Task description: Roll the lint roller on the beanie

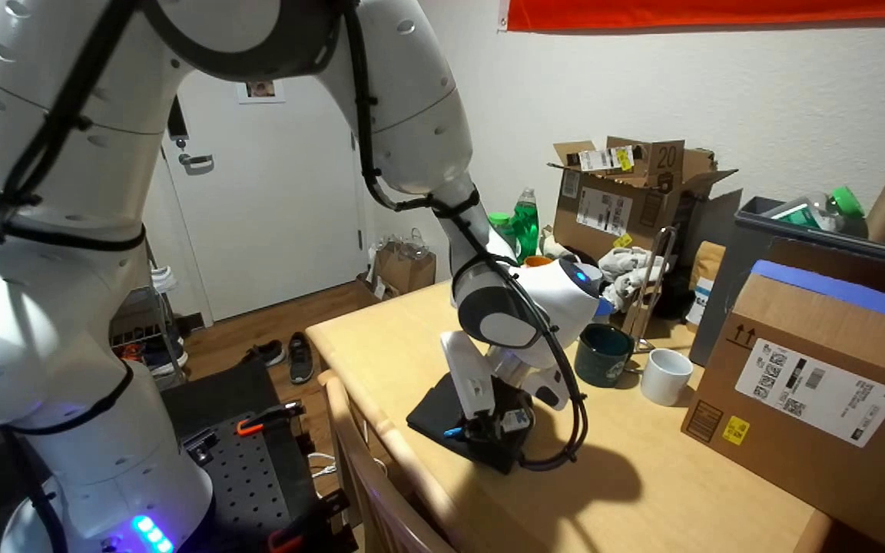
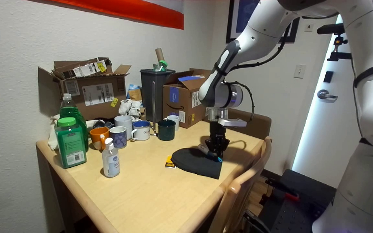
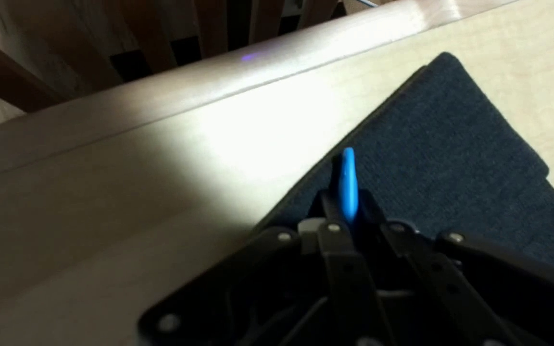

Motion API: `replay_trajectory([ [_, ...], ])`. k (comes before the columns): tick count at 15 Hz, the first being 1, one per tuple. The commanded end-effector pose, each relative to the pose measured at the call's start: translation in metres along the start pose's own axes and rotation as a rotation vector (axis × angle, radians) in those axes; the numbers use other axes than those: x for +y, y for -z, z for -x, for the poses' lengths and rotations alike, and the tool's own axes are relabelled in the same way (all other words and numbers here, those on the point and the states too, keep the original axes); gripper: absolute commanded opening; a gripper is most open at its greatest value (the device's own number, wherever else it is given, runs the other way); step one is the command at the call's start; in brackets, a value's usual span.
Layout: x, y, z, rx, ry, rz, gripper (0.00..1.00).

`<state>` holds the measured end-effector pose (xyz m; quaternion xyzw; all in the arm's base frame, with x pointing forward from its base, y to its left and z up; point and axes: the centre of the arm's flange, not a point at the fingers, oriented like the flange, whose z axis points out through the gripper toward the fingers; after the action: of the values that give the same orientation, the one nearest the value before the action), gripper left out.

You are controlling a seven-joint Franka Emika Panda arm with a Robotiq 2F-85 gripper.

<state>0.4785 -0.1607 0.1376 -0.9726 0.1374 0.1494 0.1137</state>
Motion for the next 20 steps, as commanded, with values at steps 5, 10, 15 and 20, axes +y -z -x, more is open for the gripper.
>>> replay_trajectory([
  [5,0.017,-0.003,0.008,0.018,-0.016,-0.022,0.03],
  [10,-0.012,-0.007,0.005,0.000,0.017,-0.006,0.03],
  [15,-0.061,-0.010,0.011,-0.013,0.075,0.022,0.03],
  [20,-0.124,-0.021,0.014,-0.037,0.129,0.067,0.03],
])
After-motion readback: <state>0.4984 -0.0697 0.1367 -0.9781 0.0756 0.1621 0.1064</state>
